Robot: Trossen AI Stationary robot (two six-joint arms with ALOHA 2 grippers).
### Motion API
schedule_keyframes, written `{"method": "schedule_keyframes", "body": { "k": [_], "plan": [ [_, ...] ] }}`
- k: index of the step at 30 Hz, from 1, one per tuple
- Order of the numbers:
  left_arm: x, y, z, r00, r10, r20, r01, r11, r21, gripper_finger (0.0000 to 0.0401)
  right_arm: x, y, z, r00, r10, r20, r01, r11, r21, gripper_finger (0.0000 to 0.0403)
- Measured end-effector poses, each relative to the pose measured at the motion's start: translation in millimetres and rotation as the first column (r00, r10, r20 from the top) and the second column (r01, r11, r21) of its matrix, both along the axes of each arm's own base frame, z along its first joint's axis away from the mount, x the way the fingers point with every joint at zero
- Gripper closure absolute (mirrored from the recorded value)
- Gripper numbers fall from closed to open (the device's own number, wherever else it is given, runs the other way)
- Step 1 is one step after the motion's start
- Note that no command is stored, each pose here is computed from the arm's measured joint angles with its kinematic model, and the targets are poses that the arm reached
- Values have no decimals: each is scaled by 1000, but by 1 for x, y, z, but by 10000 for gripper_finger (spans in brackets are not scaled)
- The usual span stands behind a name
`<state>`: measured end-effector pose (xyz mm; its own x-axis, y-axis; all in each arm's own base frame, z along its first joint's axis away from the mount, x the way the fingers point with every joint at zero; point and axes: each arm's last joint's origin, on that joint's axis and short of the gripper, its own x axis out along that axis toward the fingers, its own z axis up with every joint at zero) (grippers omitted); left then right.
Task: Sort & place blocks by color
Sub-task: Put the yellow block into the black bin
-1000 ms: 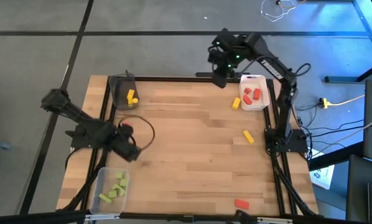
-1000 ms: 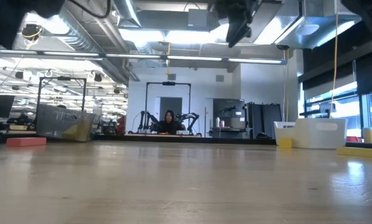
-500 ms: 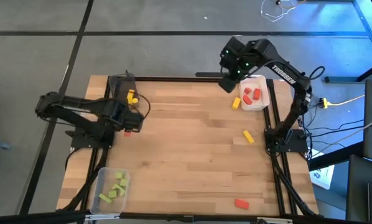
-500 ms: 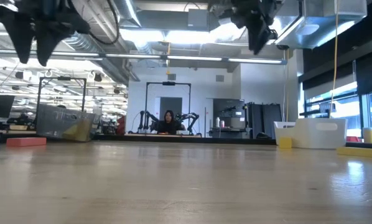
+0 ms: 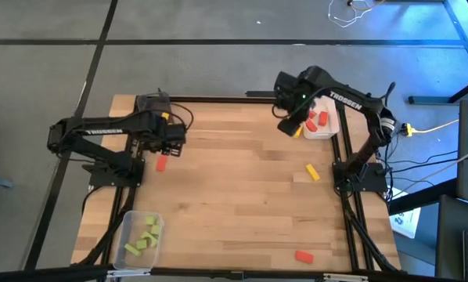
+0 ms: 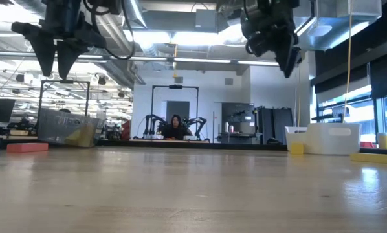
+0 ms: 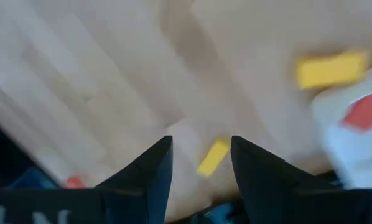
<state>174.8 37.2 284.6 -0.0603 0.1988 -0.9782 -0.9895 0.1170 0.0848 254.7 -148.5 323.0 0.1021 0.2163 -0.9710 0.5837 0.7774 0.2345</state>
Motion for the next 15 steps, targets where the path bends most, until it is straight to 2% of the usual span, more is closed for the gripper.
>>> {"method": "schedule_keyframes", "body": {
  "k": [3,9,15],
  "plan": [
    [-1,2,0,1000,1,-7,-1,1000,-1,236,-5,12,-12,997,-56,-56,59,997,53,240],
    [-1,6,0,1000,-31,-6,31,1000,3,236,-27,29,-17,964,-227,-139,226,974,-20,240],
    [0,10,0,998,-57,3,57,998,11,236,-57,58,-24,907,-375,-193,381,925,-8,240]
  ]
}}
